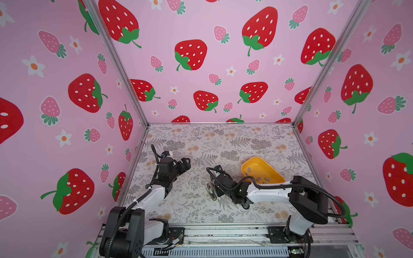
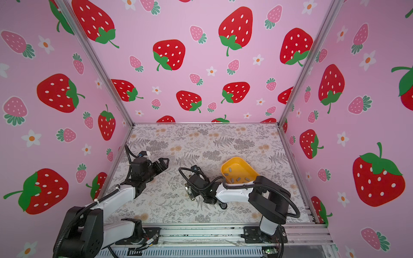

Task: Load the staples into the stapler
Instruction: 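Lift the right gripper from the stapler and move it over the yellow tray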

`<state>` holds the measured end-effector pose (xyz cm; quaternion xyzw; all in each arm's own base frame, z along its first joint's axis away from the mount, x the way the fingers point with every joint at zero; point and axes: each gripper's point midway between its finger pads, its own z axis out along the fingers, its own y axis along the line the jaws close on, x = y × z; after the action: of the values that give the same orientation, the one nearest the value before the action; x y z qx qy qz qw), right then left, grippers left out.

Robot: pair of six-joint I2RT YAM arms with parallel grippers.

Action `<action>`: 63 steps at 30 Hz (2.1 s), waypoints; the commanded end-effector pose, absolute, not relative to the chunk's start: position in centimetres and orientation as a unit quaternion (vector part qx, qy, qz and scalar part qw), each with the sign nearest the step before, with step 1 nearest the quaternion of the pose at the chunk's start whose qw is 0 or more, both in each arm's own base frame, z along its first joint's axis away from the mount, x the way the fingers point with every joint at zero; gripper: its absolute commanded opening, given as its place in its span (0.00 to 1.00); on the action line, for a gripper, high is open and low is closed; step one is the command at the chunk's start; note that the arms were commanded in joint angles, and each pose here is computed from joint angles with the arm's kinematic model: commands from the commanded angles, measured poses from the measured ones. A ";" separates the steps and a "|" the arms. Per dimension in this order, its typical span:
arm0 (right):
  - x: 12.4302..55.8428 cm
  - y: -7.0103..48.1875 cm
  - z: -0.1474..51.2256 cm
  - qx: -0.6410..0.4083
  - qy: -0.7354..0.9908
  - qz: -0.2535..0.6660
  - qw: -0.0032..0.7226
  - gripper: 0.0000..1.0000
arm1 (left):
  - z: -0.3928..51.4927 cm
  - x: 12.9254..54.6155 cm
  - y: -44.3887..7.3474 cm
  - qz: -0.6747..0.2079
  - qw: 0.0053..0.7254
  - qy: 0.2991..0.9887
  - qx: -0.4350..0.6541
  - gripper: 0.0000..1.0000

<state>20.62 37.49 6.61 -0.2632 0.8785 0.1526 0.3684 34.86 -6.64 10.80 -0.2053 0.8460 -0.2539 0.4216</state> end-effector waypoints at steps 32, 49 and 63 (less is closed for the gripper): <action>23.8 28.9 16.9 -0.186 0.873 0.082 0.442 0.28 | 13.7 35.5 -6.8 -0.254 0.458 0.832 -0.185 0.95; 27.1 12.6 11.7 -0.034 0.940 0.003 0.340 0.29 | 15.8 34.6 -8.8 -0.203 0.496 0.838 -0.107 0.94; 26.6 8.5 5.6 0.027 0.964 0.033 0.262 0.32 | 15.3 34.7 -9.1 -0.186 0.490 0.846 -0.098 0.94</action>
<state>26.79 8.17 6.11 0.0255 0.9635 0.0050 0.2665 33.84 -8.98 13.54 -0.1020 0.8551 -0.1886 0.4720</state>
